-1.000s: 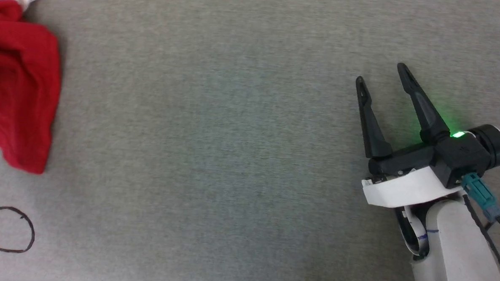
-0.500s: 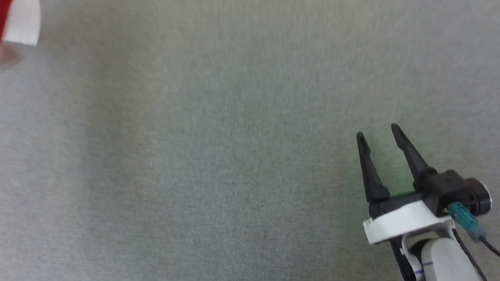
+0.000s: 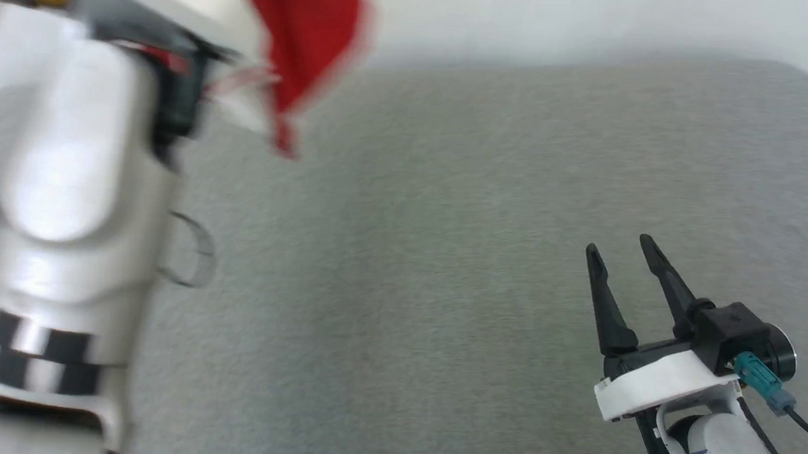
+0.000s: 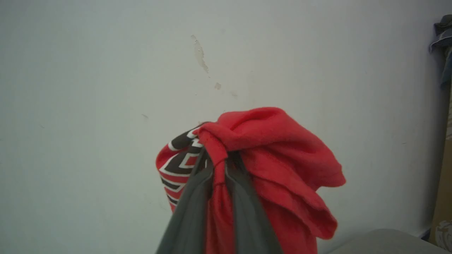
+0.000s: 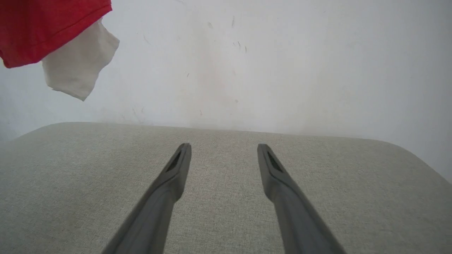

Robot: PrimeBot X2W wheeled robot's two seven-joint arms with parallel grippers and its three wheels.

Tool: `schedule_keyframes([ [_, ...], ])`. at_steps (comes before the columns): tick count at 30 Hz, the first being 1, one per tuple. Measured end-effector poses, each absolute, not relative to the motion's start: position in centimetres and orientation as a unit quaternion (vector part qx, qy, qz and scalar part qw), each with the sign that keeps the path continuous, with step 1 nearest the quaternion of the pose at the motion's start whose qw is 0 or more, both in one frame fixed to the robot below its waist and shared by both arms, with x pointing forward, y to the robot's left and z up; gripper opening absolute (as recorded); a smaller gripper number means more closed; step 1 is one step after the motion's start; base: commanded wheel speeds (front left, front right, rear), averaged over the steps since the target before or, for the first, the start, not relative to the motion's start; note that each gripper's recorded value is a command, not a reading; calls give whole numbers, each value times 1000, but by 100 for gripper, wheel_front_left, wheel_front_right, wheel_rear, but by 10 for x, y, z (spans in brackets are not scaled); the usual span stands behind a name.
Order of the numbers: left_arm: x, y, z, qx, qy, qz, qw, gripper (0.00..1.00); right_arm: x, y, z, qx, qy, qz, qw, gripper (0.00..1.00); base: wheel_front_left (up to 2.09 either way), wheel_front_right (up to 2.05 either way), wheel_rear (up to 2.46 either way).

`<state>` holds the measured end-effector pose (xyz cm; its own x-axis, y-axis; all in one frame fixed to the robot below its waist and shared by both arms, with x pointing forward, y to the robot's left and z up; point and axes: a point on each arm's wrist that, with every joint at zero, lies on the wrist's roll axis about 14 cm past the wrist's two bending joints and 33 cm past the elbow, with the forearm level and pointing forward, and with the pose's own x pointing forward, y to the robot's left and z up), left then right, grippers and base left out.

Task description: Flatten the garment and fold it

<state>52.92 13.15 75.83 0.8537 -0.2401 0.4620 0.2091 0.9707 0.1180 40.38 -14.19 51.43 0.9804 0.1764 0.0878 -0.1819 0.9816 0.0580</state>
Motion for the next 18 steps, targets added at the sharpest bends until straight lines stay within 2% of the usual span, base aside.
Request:
schedule_keyframes([
  [3, 524, 61, 733, -26, -203, -202, 958, 0, 391, -164, 521, 28, -49, 58, 997, 100, 0, 0, 0],
  [8, 509, -13, 634, -35, -41, -290, 956, 0, 372, -188, 521, 24, -42, 22, 999, 100, 0, 0, 0],
  [12, 486, -37, 540, -16, 116, -313, 943, 0, 362, -199, 524, 22, -44, 5, 999, 100, 0, 0, 0],
  [16, 445, -38, 447, 35, 285, -322, 902, 0, 356, -206, 524, 24, -42, -7, 999, 100, 0, 0, 0],
  [18, 426, -33, 419, 49, 339, -323, 882, 0, 355, -204, 523, 25, -39, -4, 999, 100, 0, 0, 0],
])
